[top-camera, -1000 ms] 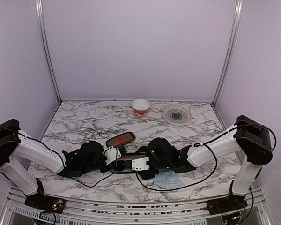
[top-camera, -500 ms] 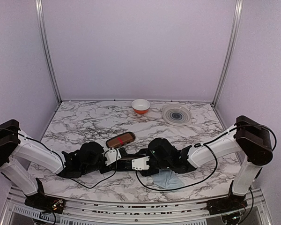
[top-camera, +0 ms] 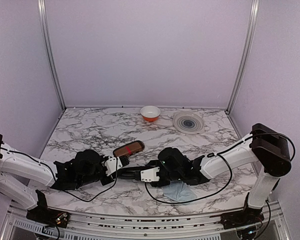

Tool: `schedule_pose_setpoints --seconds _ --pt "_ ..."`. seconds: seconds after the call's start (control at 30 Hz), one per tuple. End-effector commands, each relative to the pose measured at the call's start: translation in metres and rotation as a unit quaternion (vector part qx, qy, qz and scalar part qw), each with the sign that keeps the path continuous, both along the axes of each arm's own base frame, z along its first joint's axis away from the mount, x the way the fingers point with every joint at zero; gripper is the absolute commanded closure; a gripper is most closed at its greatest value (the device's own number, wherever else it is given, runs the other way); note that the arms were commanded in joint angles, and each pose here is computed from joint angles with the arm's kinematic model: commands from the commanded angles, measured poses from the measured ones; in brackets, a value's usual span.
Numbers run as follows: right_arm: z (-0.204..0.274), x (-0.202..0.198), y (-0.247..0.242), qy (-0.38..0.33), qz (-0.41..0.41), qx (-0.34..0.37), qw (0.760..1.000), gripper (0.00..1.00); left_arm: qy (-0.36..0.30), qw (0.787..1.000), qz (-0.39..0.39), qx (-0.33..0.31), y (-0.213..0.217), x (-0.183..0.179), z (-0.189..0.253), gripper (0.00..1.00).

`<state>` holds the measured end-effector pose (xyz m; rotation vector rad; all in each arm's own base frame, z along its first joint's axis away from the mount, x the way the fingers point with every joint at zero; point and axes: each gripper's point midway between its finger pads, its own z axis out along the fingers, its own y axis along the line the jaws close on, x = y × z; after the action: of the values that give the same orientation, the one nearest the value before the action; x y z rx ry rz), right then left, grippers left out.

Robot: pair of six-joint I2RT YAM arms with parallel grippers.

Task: Organize the sunglasses
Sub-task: Close the case with sunglasses at the center of the board.

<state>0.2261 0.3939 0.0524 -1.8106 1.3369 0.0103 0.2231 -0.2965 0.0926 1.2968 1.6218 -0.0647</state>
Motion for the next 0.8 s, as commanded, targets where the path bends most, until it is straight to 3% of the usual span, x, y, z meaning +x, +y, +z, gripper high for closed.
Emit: schedule_pose_setpoints --seconds 0.0,0.2,0.37,0.5,0.77 --pt "0.006 -0.001 0.003 0.001 0.001 -0.001 1.000 0.41 0.016 1.000 -0.007 -0.014 0.005 -0.010 0.010 0.60" --pt "0.009 -0.002 0.006 0.001 0.004 0.000 1.000 0.46 0.015 0.999 -0.011 -0.045 0.013 -0.018 0.028 0.57" --pt "0.020 -0.004 0.008 -0.011 0.014 0.016 1.000 0.47 0.033 0.997 -0.042 -0.050 0.014 -0.033 0.023 0.34" --pt "0.020 -0.008 0.007 -0.021 0.028 0.016 0.999 0.57 0.067 0.994 -0.086 -0.032 0.007 -0.048 0.002 0.23" --pt "0.019 -0.012 0.007 -0.026 0.035 0.020 0.999 0.61 0.070 0.992 -0.104 0.027 -0.010 -0.035 -0.028 0.18"
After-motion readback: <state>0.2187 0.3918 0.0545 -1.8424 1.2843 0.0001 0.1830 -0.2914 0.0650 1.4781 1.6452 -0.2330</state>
